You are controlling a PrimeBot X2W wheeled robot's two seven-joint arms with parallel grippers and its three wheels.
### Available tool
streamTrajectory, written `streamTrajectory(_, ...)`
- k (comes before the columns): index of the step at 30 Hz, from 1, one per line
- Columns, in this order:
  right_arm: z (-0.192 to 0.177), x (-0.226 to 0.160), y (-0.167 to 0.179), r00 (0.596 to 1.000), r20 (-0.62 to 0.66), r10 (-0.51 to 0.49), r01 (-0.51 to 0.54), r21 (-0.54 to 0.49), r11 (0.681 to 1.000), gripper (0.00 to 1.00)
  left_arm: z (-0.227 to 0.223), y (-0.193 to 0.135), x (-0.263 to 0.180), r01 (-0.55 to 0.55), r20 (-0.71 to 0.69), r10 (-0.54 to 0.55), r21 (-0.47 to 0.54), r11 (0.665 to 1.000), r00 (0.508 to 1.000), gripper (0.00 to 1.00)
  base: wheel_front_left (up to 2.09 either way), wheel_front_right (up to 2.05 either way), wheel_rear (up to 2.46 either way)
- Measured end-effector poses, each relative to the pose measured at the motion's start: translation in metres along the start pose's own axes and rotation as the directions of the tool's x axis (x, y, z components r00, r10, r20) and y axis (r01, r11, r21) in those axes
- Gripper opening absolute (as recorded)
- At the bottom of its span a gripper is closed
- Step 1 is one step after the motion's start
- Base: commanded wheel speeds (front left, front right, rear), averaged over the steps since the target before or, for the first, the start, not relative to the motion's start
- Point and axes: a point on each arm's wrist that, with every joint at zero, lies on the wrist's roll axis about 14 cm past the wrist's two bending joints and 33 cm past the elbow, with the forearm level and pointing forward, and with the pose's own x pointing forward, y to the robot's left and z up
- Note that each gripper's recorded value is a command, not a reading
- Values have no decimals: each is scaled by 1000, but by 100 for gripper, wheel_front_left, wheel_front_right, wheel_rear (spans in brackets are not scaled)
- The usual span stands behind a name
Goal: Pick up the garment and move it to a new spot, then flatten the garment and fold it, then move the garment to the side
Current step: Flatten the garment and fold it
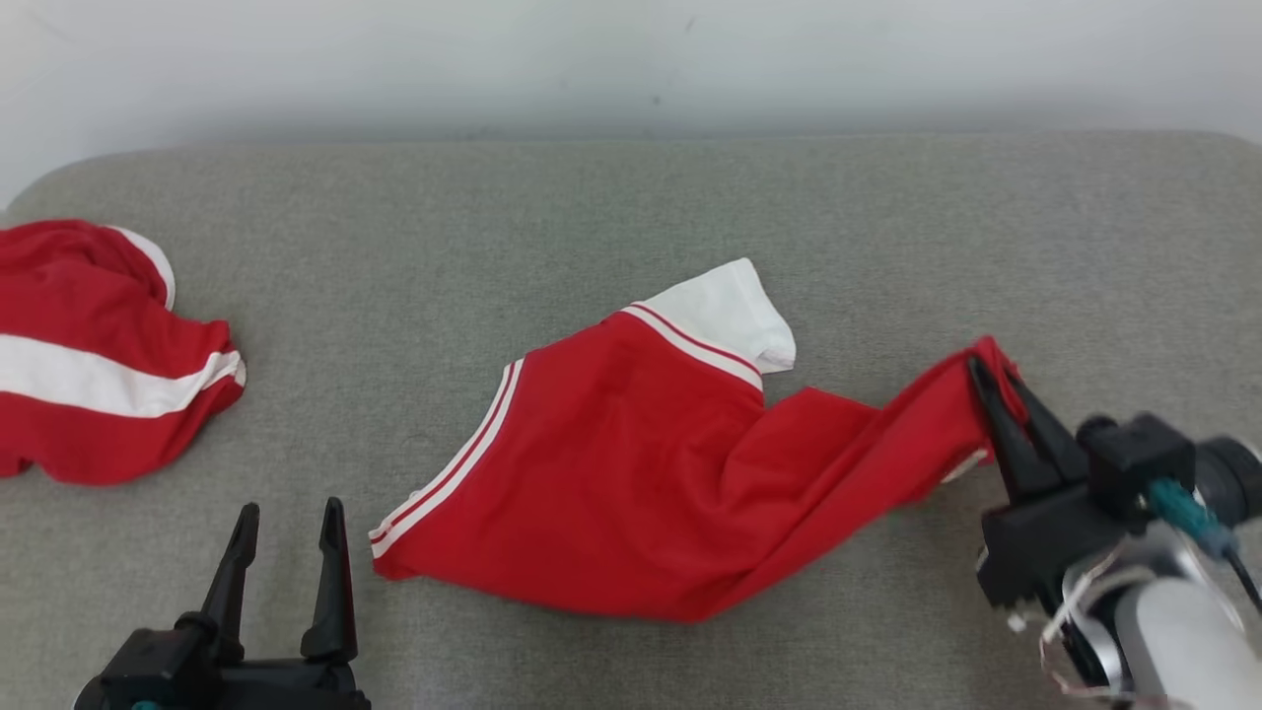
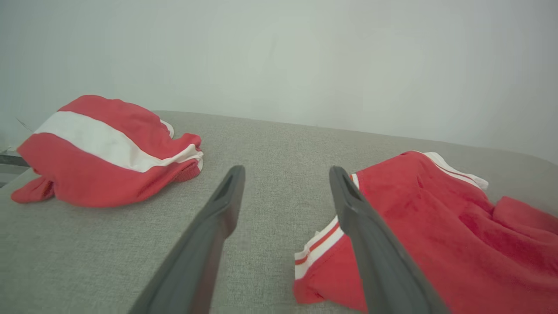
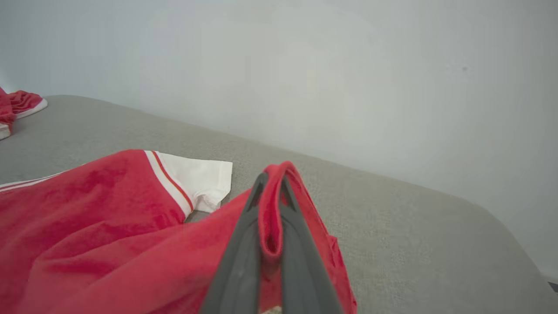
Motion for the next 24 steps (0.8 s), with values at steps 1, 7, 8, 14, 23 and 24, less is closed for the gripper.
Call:
streamTrajectory(1, 1, 9, 0, 1000, 1, 7, -7, -6, 1000, 0, -1, 2, -1, -6, -5, 5, -1, 1000, 1000, 100, 0, 0, 0)
streamTrajectory(7, -5, 65, -2, 999, -18, 30, -30, -5, 1000, 0, -5, 9, 4, -27, -14, 27, -3, 1000, 1000, 100, 0, 0, 0)
streamTrajectory(8, -7, 74, -2, 999, -24, 30, -30, 4, 1000, 0, -6, 10, 4, -31, -16, 30, -5, 1000, 999, 100, 0, 0, 0)
streamTrajectory(14, -28, 111, 20, 993, -88, 78, -76, 24, 997, 13, -11, 15, 6, -44, -33, 44, -9, 999, 998, 100, 0, 0, 0)
streamTrajectory(23, -41, 116, 20, 995, -83, 59, -53, 74, 996, 100, -14, 15, 5, -49, -42, 48, -19, 999, 998, 100, 0, 0, 0)
streamTrajectory(24, -34, 113, 14, 998, -59, 35, -29, 98, 995, 100, -14, 15, 4, -47, -41, 46, -16, 999, 998, 100, 0, 0, 0)
